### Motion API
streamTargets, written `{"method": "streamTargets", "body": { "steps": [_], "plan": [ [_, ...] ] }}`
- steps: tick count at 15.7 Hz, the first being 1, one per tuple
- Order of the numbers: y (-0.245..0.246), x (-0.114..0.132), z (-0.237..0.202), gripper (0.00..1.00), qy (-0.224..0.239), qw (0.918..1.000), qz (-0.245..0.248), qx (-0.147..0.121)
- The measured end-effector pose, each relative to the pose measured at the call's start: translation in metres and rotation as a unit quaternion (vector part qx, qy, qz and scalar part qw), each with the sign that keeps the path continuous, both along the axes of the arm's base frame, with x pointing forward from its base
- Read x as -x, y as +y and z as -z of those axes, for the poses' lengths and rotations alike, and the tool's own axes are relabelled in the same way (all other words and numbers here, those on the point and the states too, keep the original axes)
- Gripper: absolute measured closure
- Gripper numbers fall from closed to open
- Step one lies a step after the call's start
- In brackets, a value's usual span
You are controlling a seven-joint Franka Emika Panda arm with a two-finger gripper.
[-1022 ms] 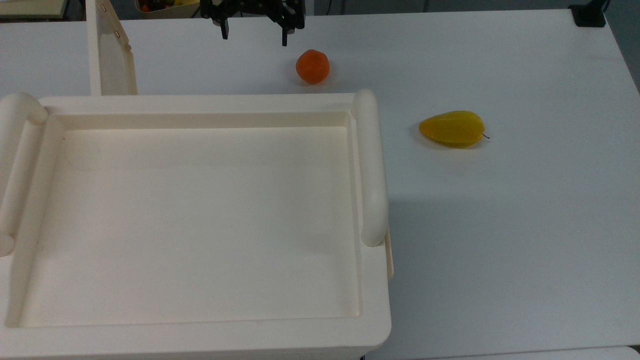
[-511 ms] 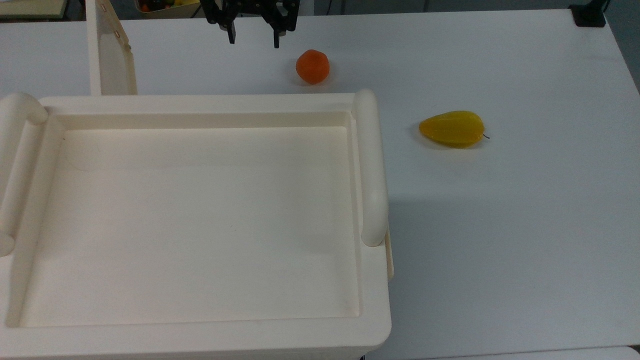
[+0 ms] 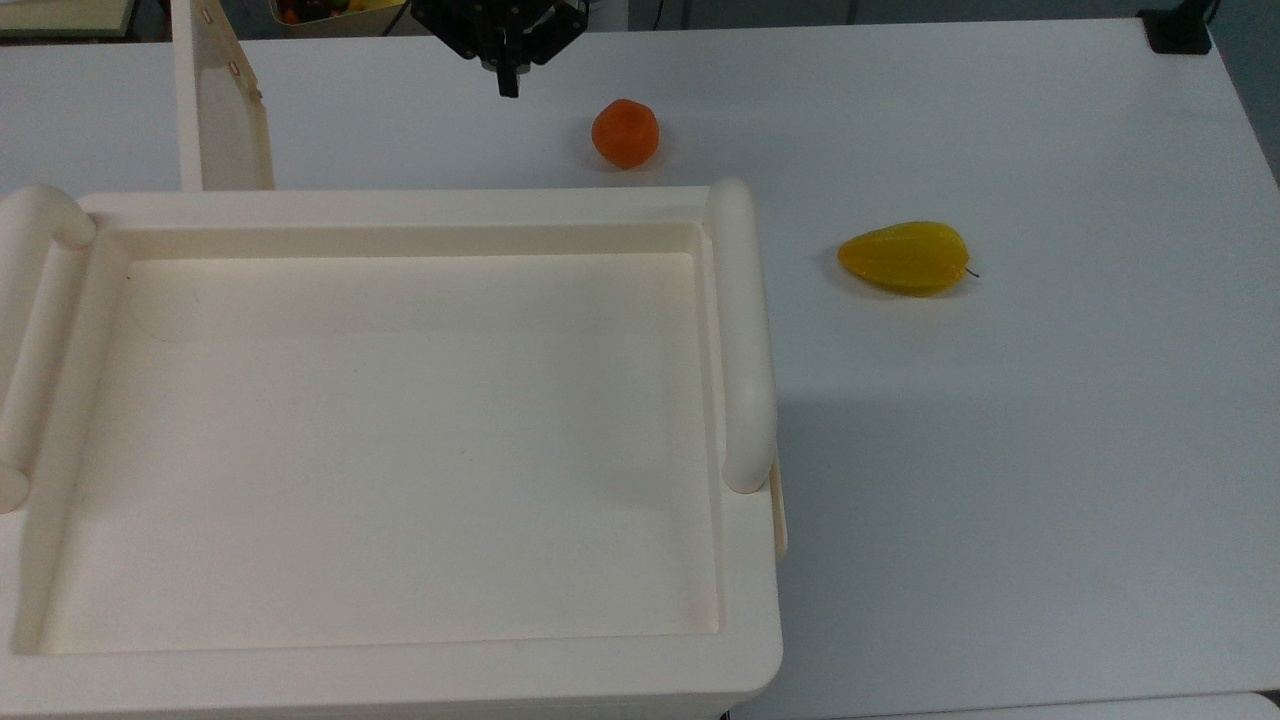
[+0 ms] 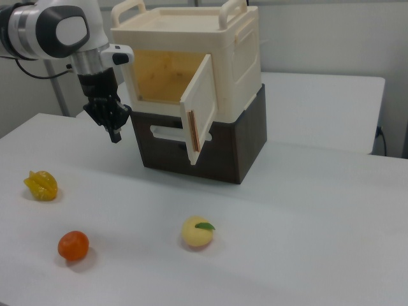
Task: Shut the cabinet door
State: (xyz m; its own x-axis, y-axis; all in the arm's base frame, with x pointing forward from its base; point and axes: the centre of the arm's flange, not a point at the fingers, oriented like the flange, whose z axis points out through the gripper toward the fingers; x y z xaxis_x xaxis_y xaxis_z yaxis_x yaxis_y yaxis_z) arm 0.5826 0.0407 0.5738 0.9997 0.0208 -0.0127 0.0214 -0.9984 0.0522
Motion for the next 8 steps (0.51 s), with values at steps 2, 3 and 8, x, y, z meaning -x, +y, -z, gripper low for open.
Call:
{"method": "streamTargets", "body": {
  "steps": [2, 3, 8],
  "plan": [
    [-0.002, 0.000, -0.002, 0.99, -0.002, 1.0000, 0.002, 0.000],
    [-0.006, 0.001, -0.006, 0.99, -0.006, 1.0000, 0.005, -0.001],
    [-0.033, 0.003, -0.056, 0.99, -0.055, 0.9982, 0.026, -0.003]
  ]
}}
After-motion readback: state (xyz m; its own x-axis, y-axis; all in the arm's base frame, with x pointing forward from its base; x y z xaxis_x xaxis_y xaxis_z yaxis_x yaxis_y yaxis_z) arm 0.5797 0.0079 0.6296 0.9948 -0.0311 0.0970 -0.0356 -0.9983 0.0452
